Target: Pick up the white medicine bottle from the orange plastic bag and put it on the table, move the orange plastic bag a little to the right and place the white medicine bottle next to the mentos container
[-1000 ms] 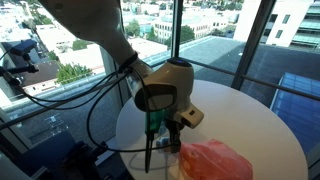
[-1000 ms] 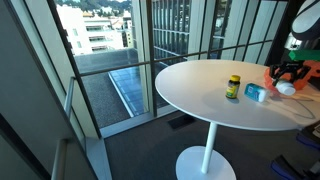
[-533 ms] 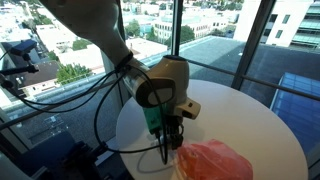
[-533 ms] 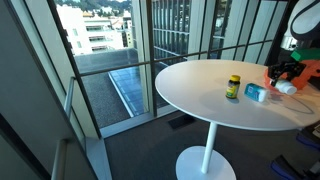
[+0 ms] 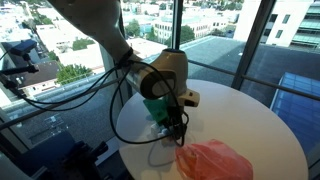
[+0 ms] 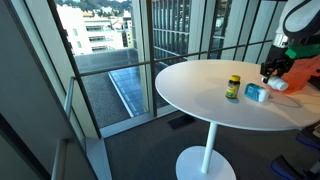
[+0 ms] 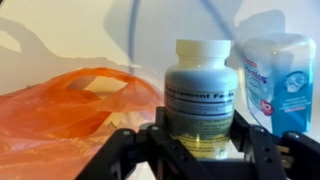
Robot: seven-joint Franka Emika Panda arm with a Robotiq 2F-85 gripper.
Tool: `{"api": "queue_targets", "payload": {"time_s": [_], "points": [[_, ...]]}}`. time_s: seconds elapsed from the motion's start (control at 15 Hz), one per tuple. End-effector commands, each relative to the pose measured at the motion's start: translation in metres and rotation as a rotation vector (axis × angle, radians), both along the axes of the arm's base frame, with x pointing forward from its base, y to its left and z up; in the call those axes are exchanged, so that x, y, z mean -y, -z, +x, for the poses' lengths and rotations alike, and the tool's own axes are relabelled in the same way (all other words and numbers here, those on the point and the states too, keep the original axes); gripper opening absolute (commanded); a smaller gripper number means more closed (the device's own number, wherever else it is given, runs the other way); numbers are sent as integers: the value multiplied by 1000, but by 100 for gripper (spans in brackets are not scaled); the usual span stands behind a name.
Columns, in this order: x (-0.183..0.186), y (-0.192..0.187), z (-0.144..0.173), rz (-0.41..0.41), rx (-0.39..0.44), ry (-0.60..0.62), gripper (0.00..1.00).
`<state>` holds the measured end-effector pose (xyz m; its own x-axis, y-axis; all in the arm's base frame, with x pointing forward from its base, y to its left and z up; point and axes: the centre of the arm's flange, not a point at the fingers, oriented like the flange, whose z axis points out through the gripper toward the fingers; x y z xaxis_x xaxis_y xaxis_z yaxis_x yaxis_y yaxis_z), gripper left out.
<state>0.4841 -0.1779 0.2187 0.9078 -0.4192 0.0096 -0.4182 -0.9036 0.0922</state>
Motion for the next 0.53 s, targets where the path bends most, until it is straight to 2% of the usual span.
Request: {"api": "queue_targets", "payload": {"time_s": [0.0,0.47], "points": [[6,4,23,-13,-18,-44,36],[17,30,38,-9,-28,-68,36]]}}
